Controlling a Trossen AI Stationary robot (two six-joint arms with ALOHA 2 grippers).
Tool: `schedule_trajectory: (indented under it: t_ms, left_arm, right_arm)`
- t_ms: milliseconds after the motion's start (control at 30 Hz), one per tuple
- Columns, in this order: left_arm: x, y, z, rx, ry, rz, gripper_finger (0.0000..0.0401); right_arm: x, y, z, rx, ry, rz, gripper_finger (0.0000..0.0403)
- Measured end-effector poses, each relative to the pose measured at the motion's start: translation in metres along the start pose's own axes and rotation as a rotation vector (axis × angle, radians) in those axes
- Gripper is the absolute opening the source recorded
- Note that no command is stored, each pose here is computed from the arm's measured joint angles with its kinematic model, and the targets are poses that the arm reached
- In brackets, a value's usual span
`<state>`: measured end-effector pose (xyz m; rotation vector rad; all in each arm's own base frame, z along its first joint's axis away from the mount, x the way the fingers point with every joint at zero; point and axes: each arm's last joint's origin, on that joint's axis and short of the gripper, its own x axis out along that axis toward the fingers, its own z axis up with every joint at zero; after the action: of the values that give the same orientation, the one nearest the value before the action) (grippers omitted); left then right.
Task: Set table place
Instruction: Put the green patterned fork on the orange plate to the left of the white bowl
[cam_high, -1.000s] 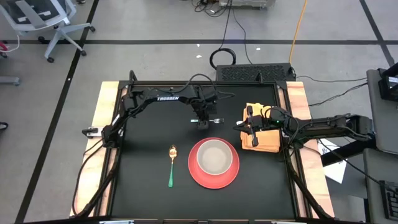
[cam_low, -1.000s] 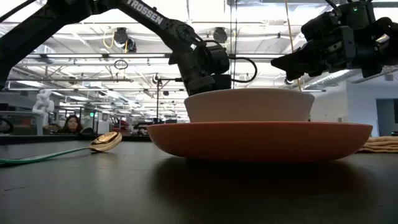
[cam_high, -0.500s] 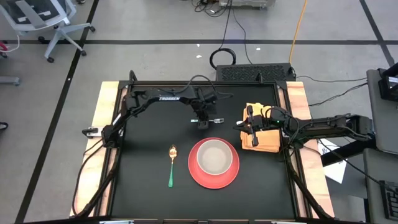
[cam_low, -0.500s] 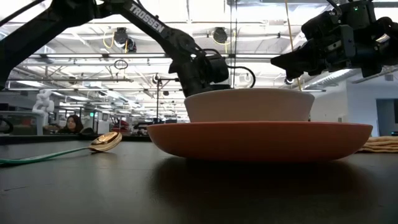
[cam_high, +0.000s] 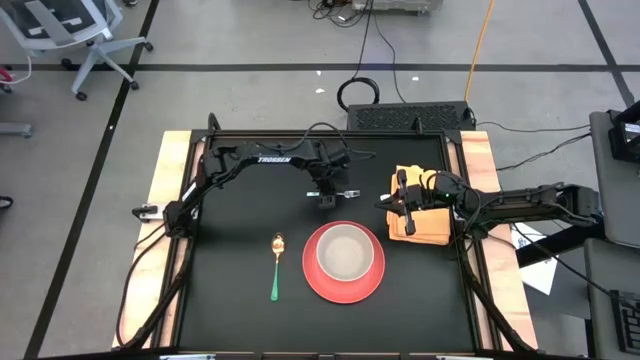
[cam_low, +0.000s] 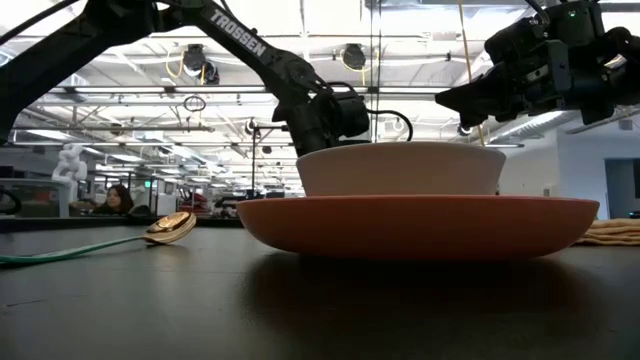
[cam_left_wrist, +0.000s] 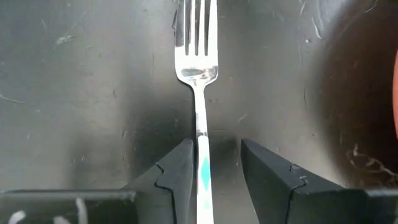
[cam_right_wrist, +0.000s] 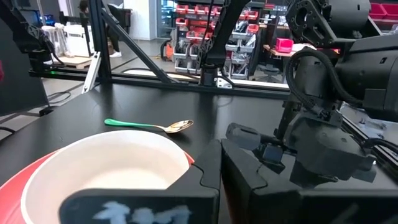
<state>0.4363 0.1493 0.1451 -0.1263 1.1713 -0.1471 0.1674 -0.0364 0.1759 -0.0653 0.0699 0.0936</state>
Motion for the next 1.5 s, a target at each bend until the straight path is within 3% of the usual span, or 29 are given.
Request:
schedule_trajectory:
  t_ms: [233, 567, 733, 933, 1500]
  left_arm:
    - [0.0, 0.0, 0.0, -0.002, 0.0, 0.0, 0.0126]
    - [0.0, 0.0, 0.0, -0.002, 0.0, 0.0, 0.0012]
    - [0.0, 0.0, 0.0, -0.007, 0.0, 0.001, 0.0025]
    - [-0.001, 0.0, 0.0, -0.021, 0.001, 0.004, 0.001]
    - [-0.04, -0.003, 0.021, -0.01, 0.021, 0.104, 0.0008]
  right_arm:
    - [0.0, 0.0, 0.0, 0.0, 0.0, 0.0, 0.0]
    - [0.0, 0.0, 0.0, 0.001, 0.0, 0.0, 0.0]
    - [0.0, 0.0, 0.0, 0.001, 0.0, 0.0, 0.0]
    - [0.0, 0.0, 0.0, 0.001, 0.0, 0.0, 0.0]
    - [0.0, 0.0, 0.0, 0.001, 0.0, 0.0, 0.0]
